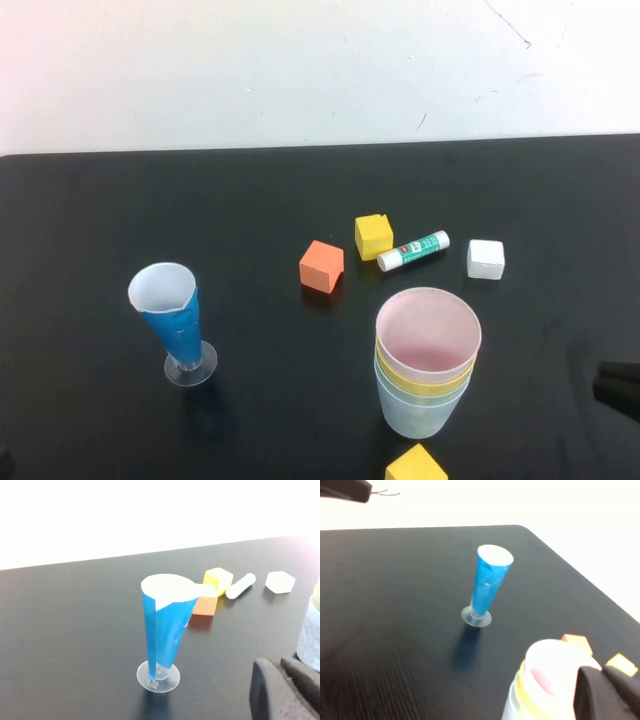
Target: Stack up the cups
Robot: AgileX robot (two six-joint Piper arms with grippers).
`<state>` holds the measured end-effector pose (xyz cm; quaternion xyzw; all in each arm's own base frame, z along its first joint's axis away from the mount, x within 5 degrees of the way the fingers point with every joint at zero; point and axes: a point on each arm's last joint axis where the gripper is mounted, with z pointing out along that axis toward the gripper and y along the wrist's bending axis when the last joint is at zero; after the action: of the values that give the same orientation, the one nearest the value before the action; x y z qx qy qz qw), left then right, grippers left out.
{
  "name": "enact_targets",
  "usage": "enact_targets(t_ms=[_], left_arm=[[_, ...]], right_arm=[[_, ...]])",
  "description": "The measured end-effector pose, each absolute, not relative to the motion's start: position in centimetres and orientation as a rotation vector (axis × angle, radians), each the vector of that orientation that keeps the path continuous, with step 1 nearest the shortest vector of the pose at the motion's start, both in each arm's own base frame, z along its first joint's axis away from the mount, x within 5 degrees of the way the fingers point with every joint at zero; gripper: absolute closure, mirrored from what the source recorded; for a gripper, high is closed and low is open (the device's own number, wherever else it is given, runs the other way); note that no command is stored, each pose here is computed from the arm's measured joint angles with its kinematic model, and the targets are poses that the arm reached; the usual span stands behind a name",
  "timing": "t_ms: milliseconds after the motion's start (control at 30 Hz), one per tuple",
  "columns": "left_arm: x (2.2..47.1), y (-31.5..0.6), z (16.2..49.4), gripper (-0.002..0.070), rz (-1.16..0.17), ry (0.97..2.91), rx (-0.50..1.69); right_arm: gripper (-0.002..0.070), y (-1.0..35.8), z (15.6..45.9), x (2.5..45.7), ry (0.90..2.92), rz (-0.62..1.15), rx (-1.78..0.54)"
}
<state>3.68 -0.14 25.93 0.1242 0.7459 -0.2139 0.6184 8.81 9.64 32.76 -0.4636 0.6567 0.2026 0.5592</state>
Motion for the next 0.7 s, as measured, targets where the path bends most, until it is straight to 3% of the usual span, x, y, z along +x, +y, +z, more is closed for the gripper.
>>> enact_targets(t_ms=[700], left_arm=[[4.2, -0.6, 23.6, 0.0676, -0.455, 1.778, 0.320]], right_arm=[[0.0666, 9.4, 31.8, 9.1, 1.565, 0.451, -1.059]])
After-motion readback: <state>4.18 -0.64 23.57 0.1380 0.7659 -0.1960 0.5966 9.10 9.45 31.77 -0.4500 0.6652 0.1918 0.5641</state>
